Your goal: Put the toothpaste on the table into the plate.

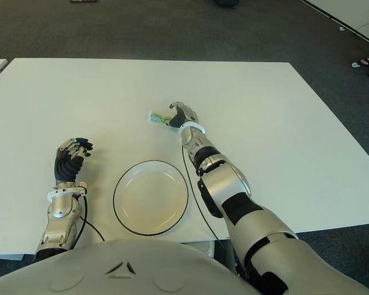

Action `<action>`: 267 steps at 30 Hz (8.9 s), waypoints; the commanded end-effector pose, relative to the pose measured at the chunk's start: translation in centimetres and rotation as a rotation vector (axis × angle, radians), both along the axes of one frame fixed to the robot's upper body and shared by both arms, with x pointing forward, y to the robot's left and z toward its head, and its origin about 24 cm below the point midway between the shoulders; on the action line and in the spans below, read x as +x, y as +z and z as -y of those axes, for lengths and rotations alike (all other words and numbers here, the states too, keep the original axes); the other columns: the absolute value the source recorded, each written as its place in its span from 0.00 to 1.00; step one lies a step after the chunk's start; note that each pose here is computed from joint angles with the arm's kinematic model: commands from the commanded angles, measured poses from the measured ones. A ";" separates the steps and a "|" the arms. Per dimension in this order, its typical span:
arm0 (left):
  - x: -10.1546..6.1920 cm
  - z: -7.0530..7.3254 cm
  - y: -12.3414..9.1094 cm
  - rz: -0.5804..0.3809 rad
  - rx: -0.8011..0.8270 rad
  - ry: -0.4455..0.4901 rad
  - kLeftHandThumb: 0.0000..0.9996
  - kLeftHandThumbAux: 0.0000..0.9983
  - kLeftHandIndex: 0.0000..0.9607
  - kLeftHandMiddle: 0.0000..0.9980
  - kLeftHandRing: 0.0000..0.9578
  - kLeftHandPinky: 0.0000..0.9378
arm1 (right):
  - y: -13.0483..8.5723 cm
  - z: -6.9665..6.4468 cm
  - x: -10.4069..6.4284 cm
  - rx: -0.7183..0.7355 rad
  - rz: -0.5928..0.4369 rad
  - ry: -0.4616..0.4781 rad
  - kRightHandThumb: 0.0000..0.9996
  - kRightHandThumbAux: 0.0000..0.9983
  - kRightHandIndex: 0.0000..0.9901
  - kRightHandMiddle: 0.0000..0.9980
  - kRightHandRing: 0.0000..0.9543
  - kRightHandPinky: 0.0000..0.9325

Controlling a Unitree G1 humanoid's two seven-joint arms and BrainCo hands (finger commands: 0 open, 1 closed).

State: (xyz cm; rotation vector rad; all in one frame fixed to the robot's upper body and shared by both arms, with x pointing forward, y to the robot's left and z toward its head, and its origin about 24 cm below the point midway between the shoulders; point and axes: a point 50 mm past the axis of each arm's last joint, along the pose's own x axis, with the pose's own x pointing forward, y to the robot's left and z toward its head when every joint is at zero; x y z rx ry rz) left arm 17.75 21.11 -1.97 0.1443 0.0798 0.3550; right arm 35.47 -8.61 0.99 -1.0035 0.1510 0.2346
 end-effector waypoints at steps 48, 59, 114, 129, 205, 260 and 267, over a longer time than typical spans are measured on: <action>-0.3 0.1 0.0 0.003 -0.001 -0.009 0.70 0.72 0.44 0.48 0.50 0.50 | 3.8 0.5 2.7 -0.671 -0.124 0.437 0.43 0.28 0.00 0.00 0.00 0.00; -0.5 0.2 0.0 0.001 -0.001 0.000 0.70 0.72 0.44 0.48 0.50 0.50 | 3.4 0.1 2.4 -0.750 -0.133 0.457 0.45 0.20 0.00 0.00 0.00 0.00; -1.3 -0.1 0.3 -0.015 -0.027 0.045 0.70 0.72 0.44 0.47 0.49 0.50 | -1.4 -0.5 -0.6 -0.831 -0.201 0.489 0.26 0.45 0.00 0.00 0.00 0.00; -1.3 0.0 0.5 -0.011 -0.027 0.044 0.71 0.72 0.44 0.47 0.49 0.50 | -1.4 -0.5 -0.6 -0.696 -0.186 0.416 0.23 0.59 0.00 0.00 0.00 0.03; -0.6 -0.6 0.8 0.055 -0.036 0.049 0.70 0.72 0.44 0.50 0.51 0.51 | 7.7 -2.7 3.2 -0.281 0.319 0.346 0.70 0.72 0.44 0.86 0.89 0.92; 0.2 0.1 0.9 0.065 -0.039 0.020 0.71 0.72 0.44 0.49 0.51 0.51 | 7.2 -1.5 -12.7 -0.164 0.252 1.440 0.71 0.72 0.45 0.85 0.88 0.91; 0.1 0.0 0.9 0.048 -0.037 0.029 0.71 0.72 0.44 0.49 0.51 0.51 | 6.5 -1.3 -13.4 -0.234 0.182 1.493 0.71 0.72 0.44 0.84 0.86 0.89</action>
